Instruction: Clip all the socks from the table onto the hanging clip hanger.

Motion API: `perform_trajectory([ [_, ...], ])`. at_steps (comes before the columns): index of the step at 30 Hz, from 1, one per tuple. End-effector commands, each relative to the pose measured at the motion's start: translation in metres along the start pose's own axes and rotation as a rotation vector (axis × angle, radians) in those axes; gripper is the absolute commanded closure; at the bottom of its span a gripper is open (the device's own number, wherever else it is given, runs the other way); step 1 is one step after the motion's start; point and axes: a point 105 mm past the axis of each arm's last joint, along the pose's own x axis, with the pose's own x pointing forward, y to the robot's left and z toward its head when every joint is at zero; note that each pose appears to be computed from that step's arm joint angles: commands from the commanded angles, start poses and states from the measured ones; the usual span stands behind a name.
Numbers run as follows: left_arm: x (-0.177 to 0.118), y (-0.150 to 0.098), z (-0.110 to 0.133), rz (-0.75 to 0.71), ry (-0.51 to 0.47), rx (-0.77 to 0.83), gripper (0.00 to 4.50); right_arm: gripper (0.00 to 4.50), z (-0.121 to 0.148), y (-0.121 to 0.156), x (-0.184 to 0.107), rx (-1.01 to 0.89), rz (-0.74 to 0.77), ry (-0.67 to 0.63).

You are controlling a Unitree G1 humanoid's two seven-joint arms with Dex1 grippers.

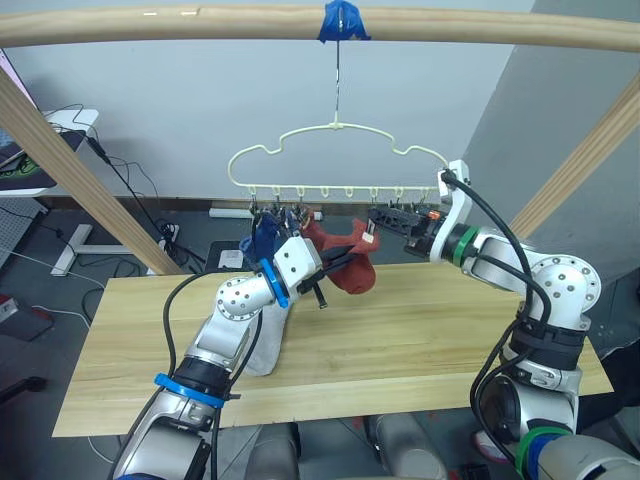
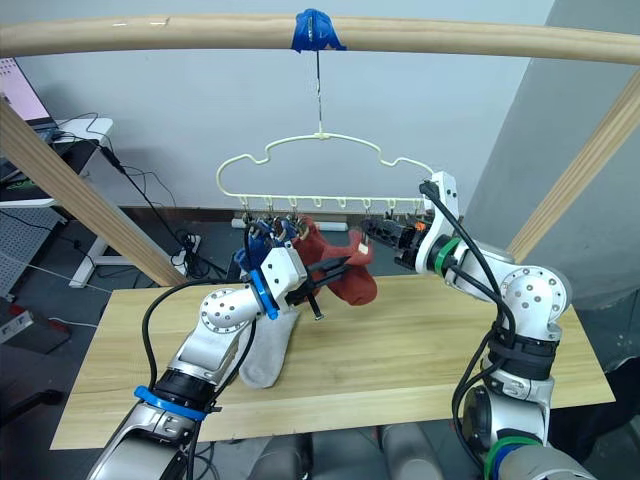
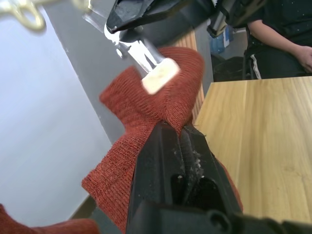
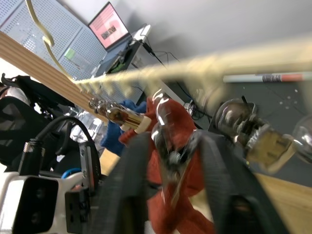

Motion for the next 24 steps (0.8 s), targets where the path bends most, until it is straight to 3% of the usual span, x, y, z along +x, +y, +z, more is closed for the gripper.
perform_trajectory([
  [1,0.004,0.008,0.016,0.021,-0.07,0.061,4.5,1.39,0.008,0.008,-0.007,-0.048,0.025,-0.033],
  [3,0.004,0.006,0.017,0.013,-0.077,0.06,4.5,0.69,0.011,0.006,-0.012,-0.06,0.009,-0.045],
  [5,0.004,0.004,0.015,0.005,-0.076,0.012,3.98,0.01,0.016,0.003,-0.028,-0.093,-0.012,-0.062],
  [9,0.002,0.001,0.011,-0.017,-0.06,-0.067,2.93,0.0,0.008,0.004,-0.056,-0.27,-0.046,-0.004],
  [18,-0.033,0.004,0.017,-0.063,-0.051,-0.23,0.01,0.0,-0.002,0.005,-0.062,-0.486,-0.133,-0.049],
  [20,-0.055,0.006,0.035,-0.108,-0.094,-0.375,0.01,0.0,-0.003,0.01,-0.055,-0.573,-0.159,-0.117],
  [24,-0.077,0.012,0.052,-0.125,-0.08,-0.483,0.0,0.17,0.002,0.012,-0.043,-0.604,-0.216,-0.272],
])
